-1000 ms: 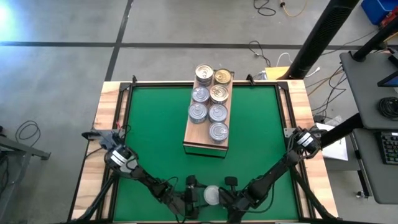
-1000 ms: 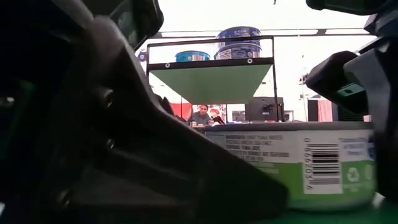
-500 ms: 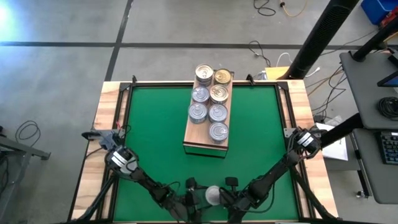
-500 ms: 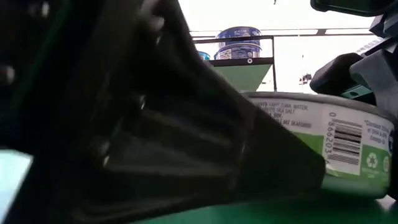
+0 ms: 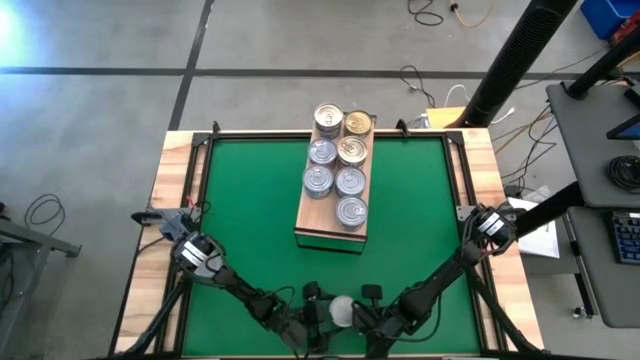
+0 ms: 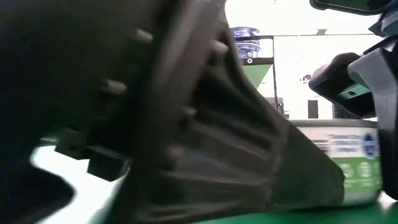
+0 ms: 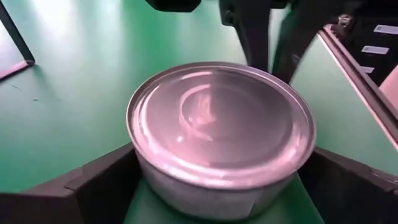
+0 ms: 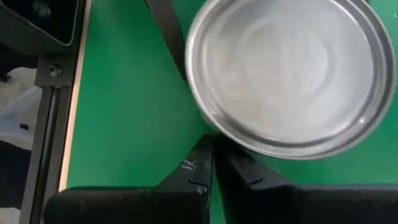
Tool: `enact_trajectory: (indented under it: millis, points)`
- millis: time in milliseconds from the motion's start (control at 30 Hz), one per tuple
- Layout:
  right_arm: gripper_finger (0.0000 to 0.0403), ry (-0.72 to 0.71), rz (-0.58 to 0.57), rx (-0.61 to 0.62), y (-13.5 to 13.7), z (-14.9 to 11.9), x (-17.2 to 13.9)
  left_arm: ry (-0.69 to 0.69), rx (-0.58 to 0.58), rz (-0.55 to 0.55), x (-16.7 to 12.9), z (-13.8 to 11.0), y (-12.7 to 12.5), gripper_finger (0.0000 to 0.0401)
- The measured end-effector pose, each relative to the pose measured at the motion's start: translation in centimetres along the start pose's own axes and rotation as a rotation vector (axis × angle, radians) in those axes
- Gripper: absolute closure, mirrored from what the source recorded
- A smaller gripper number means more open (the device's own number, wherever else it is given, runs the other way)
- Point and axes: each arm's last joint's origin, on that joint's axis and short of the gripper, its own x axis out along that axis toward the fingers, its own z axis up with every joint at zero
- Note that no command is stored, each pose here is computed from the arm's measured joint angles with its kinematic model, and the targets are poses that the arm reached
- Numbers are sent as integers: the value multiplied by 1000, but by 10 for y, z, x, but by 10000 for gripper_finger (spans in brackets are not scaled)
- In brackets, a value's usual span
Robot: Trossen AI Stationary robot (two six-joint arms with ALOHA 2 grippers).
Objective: Stack canned seafood by type on shelf
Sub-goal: Put the green tuna can on the shelf
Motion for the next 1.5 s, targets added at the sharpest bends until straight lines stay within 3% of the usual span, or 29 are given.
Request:
enact_trajectory:
  millis: [333, 533, 667, 800, 933, 1100, 1233, 1367, 1500]
  points:
    - [390, -5, 1, 2, 0, 1, 0, 16, 31, -12, 10, 5, 10, 3]
    - [390, 0, -1, 0, -1, 0, 0, 20, 82, -13, 10, 6, 11, 27]
    - [390, 3, 1, 0, 0, 4, -5, 52, 147, -15, -8, 20, 12, 32]
    - [390, 20, -41, -21, 0, 8, -18, 81, 181, -6, -49, 52, 17, 32]
    - [390, -39, -60, -32, 2, 19, -33, 69, 191, 24, -95, 81, 38, 32]
    - [390, -171, -111, -87, 0, 52, -49, -35, 154, 11, -143, 126, 71, 32]
    - [390, -214, -100, -135, -8, 85, -56, -23, 220, 19, -164, 149, 104, 30]
    - [390, -243, -114, -204, -15, 112, -68, -17, 203, 16, -180, 176, 136, 27]
    - [390, -311, -211, -263, -26, 145, -89, 47, 209, 79, -186, 188, 166, 26]
